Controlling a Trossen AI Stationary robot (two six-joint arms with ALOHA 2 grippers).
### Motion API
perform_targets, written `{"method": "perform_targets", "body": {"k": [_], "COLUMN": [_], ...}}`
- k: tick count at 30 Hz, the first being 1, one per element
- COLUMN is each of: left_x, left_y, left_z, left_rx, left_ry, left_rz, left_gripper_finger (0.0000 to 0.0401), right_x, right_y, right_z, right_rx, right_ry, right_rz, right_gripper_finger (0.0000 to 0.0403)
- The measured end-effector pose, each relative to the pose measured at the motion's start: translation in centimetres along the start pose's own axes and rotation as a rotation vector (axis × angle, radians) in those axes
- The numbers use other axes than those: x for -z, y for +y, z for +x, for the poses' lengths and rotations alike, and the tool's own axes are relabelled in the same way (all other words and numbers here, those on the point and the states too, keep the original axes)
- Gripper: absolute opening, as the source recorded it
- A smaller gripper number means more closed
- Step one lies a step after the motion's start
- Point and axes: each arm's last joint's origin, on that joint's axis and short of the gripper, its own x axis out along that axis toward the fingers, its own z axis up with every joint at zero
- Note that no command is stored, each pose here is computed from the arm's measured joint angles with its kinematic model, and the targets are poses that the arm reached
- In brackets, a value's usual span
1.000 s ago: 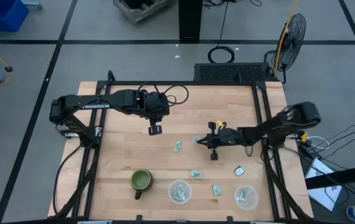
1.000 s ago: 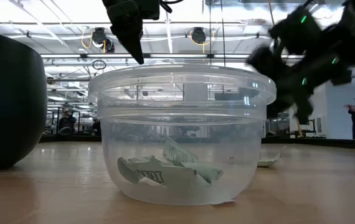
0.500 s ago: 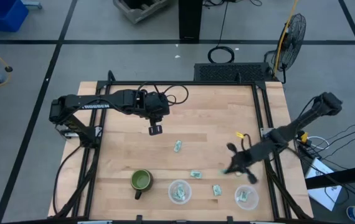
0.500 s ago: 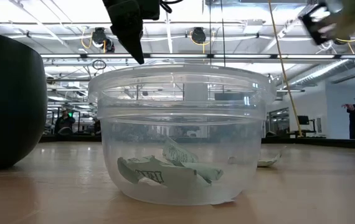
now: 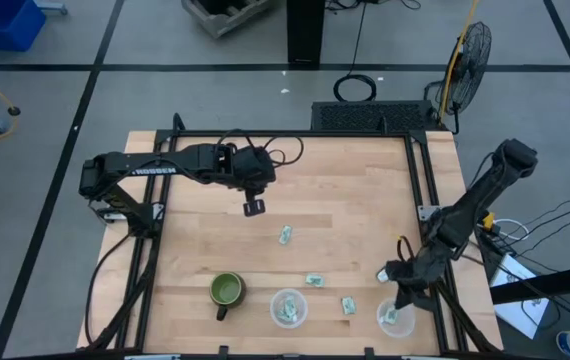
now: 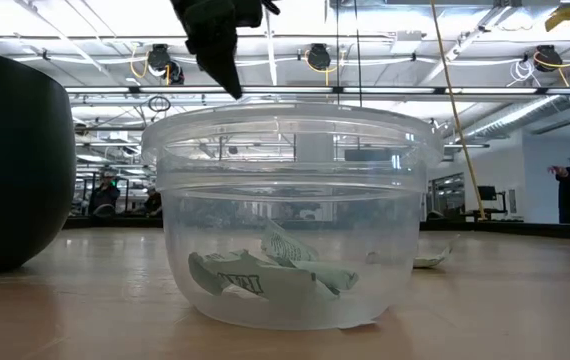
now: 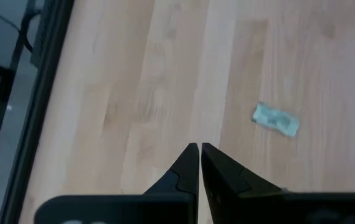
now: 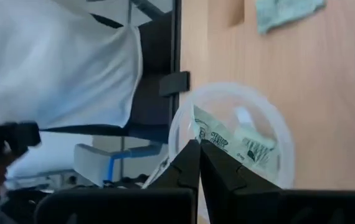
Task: Pick and place Stevia / Truvia into bins
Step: Put the green stevia packet into the right transparent container, then put the dark green truvia packet into the right transparent container
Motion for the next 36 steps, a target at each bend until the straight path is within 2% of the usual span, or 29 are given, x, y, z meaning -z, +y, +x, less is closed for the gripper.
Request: {"method": "perform_targets", "body": {"k": [12,26,32,36], "left_x": [-0.5,-0.5,-0.5,-0.5], "left_y": [0.0,0.0,0.0,0.0], "left_z": [0.0,0.0,0.0,0.0], "left_rx": [-0.003,-0.002,-0.002,-0.002], "left_ry": [-0.049,-0.05,-0.053,-0.053], "left_rz": [0.008,0.01,0.009,0.009], "left_gripper_finger": [0.0026,0.0026,0.0026,0.0026], "right_x": [1.7,1.8,1.6,1.3], "right_y": [0.2,0.1,0.6,1.2], "right_z": [2.3,2.7,2.7,2.6], "right_rx": [0.041,0.058,-0.004,-0.06], "right_ry": [0.108,0.111,0.096,0.079], "right_rz": [0.291,0.288,0.254,0.205], "right_gripper_finger": [0.0,0.0041,0.006,0.0057]}}
